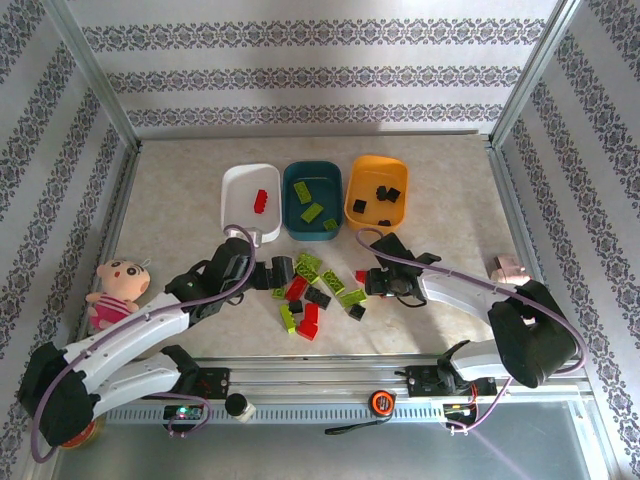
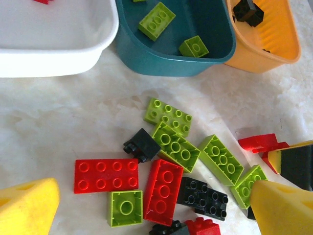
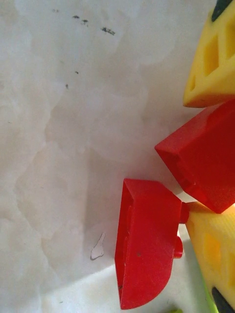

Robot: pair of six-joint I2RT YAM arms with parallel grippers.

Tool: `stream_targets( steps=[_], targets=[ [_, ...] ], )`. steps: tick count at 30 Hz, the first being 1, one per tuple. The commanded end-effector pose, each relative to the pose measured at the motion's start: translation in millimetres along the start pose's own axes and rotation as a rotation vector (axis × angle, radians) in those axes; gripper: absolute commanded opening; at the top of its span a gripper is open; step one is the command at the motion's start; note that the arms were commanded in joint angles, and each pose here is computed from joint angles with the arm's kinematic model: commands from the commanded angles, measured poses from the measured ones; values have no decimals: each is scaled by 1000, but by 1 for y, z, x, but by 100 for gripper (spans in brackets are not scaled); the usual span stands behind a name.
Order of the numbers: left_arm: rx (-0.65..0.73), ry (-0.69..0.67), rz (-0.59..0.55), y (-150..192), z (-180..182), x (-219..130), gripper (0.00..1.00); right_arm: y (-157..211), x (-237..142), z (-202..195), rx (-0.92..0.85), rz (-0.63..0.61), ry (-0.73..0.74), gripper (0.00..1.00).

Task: Sort the legos into containers by color
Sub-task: Pick up the lego from the bottom-center of the table, then place the lego in the container.

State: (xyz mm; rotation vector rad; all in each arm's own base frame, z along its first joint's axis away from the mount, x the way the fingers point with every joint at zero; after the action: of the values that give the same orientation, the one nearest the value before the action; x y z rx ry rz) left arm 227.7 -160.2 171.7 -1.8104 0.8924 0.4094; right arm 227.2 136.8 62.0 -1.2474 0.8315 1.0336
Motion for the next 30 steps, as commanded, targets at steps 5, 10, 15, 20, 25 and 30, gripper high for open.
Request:
stream_targets(
  steps=[5, 10, 15, 20, 25, 30],
  targets=[
    [25, -159, -28, 0, 29, -13, 100, -15, -40, 13, -78, -90, -68, 38],
    [5, -231, -74, 0, 45, -27, 100, -42, -80, 51, -158, -191, -199, 34],
    [-37, -258, -119, 7, 59, -38, 100, -98, -93, 125, -239, -275, -376, 33],
    [-47, -269, -105, 13, 64, -45, 100, -157, -71, 205, -299, -297, -472, 33],
    [-62, -271, -107, 16, 68, -51, 100, -185, -38, 273, -348, -247, -559, 33],
    [-78, -247, -110, 21, 70, -53, 100, -204, -2, 318, -325, -194, -638, 34]
  ],
)
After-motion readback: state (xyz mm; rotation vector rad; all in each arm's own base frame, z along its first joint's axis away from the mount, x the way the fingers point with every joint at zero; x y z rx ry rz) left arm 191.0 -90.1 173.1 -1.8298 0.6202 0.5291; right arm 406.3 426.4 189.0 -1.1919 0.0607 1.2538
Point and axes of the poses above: each hand's point on the last joint's axis, 136 mm out from that joint toward the fingers, its own x axis out along the fingers, its own z axis along the line the jaws close on, y = z × x, the point moved 4 cm from there along -x, back along the fingers
